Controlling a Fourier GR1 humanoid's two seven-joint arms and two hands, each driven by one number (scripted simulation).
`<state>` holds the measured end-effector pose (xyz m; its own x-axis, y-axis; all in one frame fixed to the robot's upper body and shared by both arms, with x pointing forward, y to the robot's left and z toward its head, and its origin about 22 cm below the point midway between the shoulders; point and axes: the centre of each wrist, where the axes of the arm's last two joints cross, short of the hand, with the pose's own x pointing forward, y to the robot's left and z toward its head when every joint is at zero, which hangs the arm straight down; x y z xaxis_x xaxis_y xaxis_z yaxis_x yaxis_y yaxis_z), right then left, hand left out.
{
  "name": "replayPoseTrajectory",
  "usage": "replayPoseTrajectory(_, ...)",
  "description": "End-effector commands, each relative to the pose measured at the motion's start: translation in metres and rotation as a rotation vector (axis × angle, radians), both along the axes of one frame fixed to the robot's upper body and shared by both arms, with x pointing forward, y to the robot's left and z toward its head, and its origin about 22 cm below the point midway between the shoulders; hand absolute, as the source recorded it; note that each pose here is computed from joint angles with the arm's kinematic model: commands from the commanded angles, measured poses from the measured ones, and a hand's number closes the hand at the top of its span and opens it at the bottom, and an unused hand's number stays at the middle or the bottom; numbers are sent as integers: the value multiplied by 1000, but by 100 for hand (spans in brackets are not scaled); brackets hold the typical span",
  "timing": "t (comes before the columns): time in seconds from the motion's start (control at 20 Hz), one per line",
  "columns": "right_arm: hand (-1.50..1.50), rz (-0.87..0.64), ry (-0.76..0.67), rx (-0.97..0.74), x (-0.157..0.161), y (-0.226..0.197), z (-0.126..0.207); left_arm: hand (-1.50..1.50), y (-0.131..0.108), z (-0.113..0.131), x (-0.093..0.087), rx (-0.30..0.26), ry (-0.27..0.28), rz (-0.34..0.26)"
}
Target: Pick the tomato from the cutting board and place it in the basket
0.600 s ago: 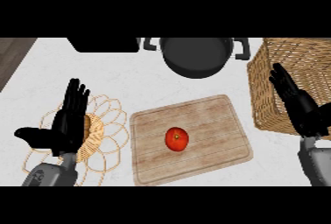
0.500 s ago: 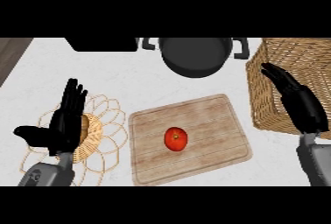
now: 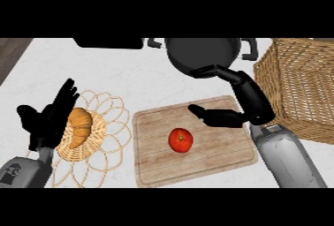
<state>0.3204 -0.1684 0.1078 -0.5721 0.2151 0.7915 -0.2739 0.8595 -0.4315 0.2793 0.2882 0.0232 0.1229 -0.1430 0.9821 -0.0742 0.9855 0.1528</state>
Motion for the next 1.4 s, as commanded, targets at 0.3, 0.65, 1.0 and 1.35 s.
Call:
replayPoseTrajectory(0.3,-150,-130,-9,-103,-53,157,30,0,26,16,12,19,63,-16)
replayPoseTrajectory(0.65,-150,-378,115,-580,-22,155,91,0,32,6,8,24,97,14)
replayPoseTrajectory(1.0,-150,-556,223,-807,-17,143,186,0,23,5,9,15,80,-1)
replayPoseTrajectory(1.35,-150,-352,422,-911,-16,120,195,0,32,11,6,25,79,17)
